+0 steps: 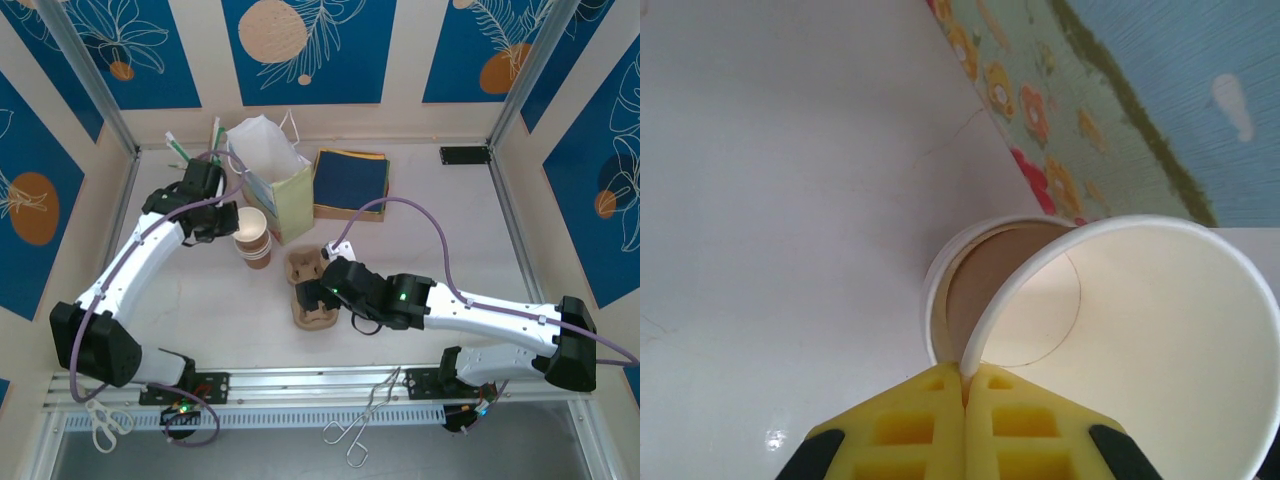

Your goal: Pack the takeout coffee

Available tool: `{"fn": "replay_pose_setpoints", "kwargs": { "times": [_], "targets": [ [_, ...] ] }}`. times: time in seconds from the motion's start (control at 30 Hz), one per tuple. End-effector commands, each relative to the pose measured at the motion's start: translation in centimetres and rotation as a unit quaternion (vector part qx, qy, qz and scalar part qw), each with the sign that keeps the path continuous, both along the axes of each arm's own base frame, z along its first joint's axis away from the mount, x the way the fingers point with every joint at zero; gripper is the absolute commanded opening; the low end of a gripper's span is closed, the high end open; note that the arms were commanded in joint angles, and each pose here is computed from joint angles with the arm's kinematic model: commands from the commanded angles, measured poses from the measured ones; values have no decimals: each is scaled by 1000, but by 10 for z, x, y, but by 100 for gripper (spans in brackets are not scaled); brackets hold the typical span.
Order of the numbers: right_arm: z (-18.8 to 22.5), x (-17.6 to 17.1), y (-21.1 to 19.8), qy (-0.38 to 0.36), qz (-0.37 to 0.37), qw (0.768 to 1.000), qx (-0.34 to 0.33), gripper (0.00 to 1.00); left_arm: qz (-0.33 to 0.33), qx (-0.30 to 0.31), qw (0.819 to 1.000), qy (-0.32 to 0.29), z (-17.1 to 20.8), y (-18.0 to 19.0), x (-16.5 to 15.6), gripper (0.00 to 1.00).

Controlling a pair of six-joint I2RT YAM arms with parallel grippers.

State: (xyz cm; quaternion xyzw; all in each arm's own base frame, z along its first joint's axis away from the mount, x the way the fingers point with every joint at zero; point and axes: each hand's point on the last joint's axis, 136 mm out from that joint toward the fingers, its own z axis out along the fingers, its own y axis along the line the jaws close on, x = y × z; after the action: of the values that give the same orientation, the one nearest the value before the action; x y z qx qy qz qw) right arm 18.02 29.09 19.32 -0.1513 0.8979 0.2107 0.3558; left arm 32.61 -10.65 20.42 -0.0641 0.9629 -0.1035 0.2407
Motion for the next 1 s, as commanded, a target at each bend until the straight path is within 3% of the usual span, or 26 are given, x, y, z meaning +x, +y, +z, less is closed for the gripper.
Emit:
{"fn": "replay_pose_setpoints", "kwargs": {
  "times": [0.0, 0.3, 0.6, 0.97],
  "targets": [
    [4, 0, -6, -3, -14, 1000, 9, 99, -4, -10, 1000, -17, 24, 2, -5, 3],
    [4, 1, -5, -3, -15, 1000, 9, 99, -12, -31, 999, -41, 57, 0, -16, 2],
    [6, 3, -13, -6, -24, 1000, 9, 99, -34, -56, 997, -43, 71, -10, -52, 2],
    [8, 5, -32, -3, -43, 999, 15, 99, -57, -52, 997, -16, 35, -27, -103, 3]
  ]
}}
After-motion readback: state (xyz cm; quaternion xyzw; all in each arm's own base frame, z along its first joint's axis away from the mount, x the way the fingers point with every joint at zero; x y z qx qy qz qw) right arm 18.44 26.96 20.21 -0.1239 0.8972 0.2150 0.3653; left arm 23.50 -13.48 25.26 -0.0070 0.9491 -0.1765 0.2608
